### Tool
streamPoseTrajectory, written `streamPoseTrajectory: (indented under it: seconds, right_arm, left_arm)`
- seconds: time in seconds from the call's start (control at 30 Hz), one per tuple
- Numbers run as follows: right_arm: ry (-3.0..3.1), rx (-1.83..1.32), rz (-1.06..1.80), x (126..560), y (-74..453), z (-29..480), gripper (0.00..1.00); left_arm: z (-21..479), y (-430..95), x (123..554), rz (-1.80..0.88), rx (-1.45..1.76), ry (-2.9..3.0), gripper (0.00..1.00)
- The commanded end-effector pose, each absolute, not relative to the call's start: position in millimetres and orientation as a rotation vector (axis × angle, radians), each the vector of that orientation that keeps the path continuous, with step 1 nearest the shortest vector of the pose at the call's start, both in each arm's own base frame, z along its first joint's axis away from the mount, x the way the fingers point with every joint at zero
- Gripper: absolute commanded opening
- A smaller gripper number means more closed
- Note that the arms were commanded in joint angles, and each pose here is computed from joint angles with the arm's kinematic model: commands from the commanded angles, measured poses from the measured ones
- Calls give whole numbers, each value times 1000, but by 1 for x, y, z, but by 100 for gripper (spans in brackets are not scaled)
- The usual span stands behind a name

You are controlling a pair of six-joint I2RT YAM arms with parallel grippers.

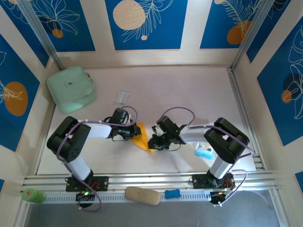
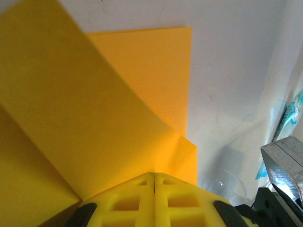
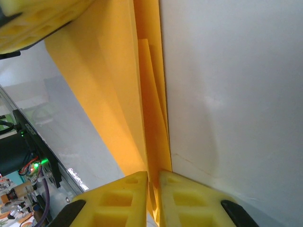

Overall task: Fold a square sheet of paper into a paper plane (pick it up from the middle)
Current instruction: Perform the fourth fold on the wing at the bottom-center of the table.

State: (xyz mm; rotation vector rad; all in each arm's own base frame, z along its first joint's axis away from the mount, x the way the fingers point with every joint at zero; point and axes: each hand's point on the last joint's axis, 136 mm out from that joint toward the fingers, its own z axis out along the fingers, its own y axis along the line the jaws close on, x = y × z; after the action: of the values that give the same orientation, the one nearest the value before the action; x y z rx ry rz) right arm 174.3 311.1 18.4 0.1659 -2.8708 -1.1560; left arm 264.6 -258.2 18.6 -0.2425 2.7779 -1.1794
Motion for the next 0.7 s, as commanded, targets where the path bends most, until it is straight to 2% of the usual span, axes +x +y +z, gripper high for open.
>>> streamPoseTrajectory:
  seconds: [0.0, 0.17, 0.37, 0.67]
  right_arm:
    - [-2832, 204, -1171, 169, 316, 28, 12]
    - [-2813, 215, -1110, 155, 308, 17, 10]
    - [-2797, 218, -1053, 139, 298, 6, 13]
    - [-2866, 217, -1148, 177, 316, 38, 24]
  left_arm:
    - [14, -253, 256, -1140, -228, 2800, 5]
    - [15, -251, 255, -1130, -236, 2800, 5]
    - [14, -249, 254, -1122, -244, 2800, 5]
    - [18, -251, 256, -1142, -235, 2781, 5]
